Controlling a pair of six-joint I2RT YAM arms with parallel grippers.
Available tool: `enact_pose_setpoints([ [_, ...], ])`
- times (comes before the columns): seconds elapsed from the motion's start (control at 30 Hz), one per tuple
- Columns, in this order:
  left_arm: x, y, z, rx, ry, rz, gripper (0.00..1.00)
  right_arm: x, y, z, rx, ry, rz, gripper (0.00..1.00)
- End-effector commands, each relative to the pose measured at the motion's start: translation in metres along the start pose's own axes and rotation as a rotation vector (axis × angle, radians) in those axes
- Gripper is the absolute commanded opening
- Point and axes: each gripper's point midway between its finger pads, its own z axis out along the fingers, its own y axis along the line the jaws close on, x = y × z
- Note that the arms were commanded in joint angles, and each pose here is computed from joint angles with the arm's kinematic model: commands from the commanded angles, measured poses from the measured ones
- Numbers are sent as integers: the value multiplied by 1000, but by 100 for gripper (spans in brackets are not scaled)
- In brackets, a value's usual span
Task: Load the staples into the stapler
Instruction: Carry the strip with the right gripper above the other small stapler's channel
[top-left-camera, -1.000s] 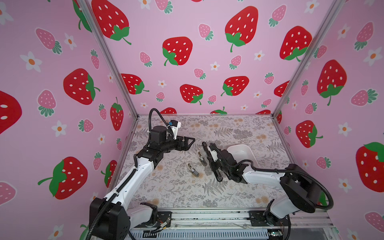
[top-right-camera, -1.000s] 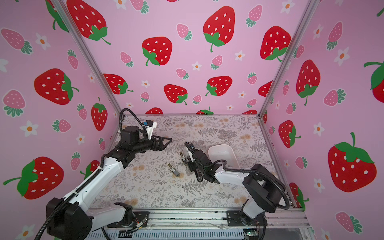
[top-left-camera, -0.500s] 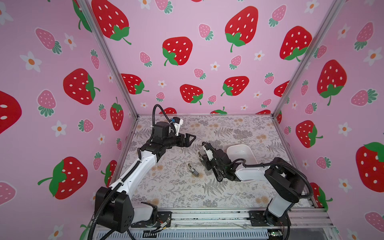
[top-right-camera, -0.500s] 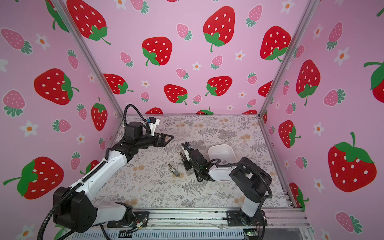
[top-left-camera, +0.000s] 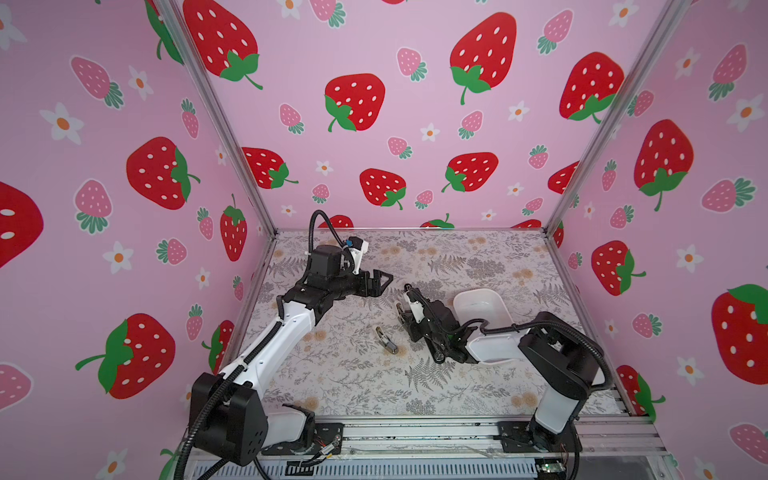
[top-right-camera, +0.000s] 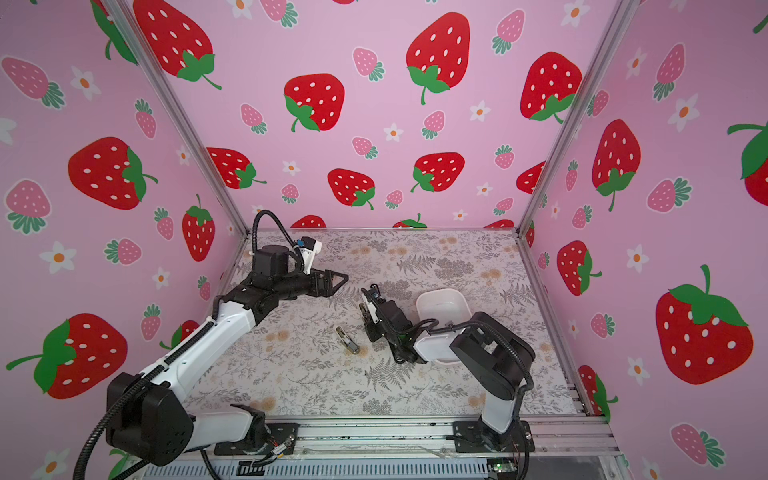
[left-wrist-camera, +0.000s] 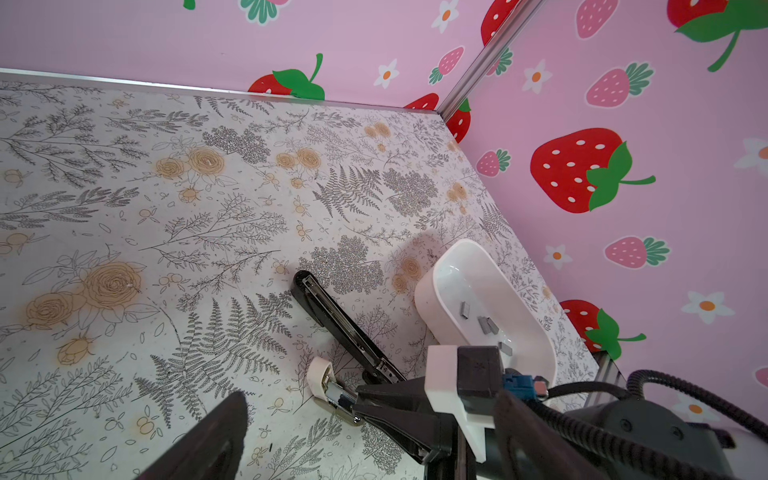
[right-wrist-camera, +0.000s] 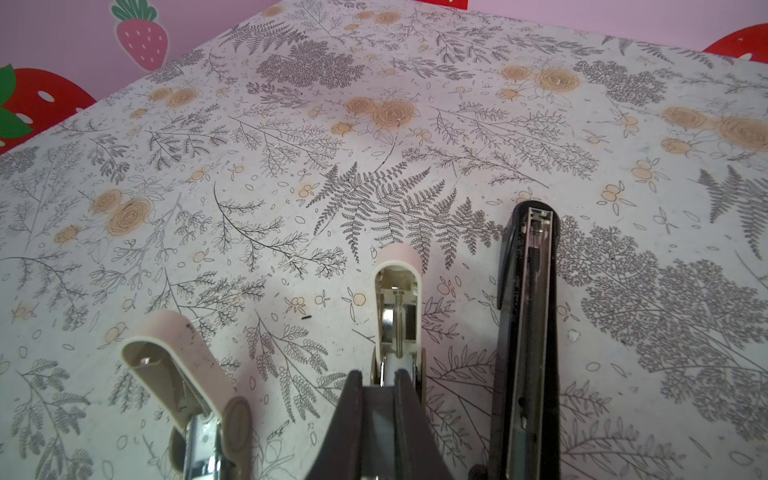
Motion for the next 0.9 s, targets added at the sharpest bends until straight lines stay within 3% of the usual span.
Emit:
enact_pose_setpoints([
  [0.0, -17, -8, -6, -3, -33, 44, 93, 5, 0, 3, 11, 0, -8, 9],
  [0.87, -16, -3, -6, -42, -26, 51, 93, 12, 0, 13, 11, 28, 17, 8],
])
